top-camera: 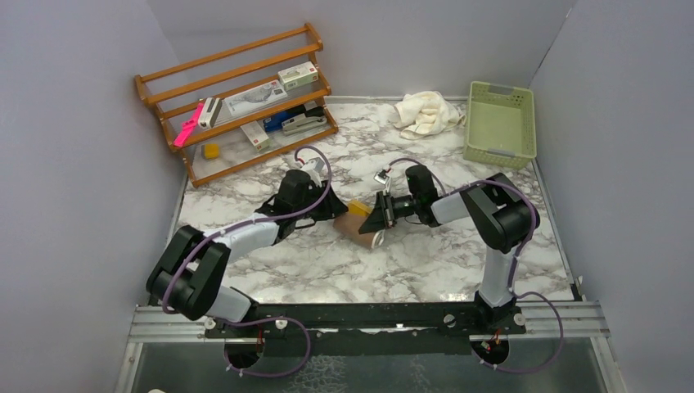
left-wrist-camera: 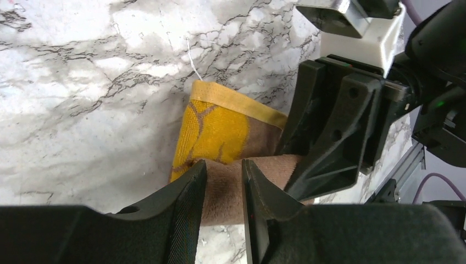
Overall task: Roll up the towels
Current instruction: Roll the towel at the center of the board.
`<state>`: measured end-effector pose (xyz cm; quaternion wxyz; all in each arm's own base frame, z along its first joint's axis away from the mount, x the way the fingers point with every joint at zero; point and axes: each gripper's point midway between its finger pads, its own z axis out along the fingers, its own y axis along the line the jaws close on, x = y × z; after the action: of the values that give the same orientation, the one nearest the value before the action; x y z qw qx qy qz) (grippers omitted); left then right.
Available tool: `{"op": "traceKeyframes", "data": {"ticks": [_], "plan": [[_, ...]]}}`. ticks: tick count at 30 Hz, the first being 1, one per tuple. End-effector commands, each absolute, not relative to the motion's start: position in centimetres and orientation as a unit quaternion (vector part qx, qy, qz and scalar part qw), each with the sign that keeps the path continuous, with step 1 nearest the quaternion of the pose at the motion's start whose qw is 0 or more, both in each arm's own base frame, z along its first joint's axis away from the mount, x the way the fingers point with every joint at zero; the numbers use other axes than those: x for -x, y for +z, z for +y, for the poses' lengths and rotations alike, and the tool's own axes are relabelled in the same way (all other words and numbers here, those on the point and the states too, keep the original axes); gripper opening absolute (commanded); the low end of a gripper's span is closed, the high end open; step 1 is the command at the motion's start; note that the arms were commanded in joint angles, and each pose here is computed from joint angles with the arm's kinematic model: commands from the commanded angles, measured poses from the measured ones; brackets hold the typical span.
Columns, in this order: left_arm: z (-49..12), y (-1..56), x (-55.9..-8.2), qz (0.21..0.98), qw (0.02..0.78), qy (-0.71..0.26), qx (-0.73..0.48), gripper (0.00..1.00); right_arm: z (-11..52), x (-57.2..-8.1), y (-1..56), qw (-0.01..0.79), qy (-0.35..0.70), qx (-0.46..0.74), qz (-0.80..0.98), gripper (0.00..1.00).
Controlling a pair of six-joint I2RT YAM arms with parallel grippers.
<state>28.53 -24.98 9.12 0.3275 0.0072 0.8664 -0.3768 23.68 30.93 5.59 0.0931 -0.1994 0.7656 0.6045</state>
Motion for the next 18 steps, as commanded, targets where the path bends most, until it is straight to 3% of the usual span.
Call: {"op": "traceKeyframes", "data": {"ticks": [1,15,18], "plan": [[-26.2,9.4,-30.0,0.857,0.341,-0.386,-0.005,0.32,31.0,-23.7,6.6,0.096,0.629,0.197,0.746,0.21],[-25.8,16.5,-28.3,0.798,0.414,-0.439,0.010,0.32,30.4,-24.0,4.0,0.086,0.608,0.157,0.774,0.22],[-26.6,16.0,-26.6,0.793,0.391,-0.467,-0.001,0.18,30.3,-24.0,3.6,0.082,0.606,0.147,0.777,0.22]]}}
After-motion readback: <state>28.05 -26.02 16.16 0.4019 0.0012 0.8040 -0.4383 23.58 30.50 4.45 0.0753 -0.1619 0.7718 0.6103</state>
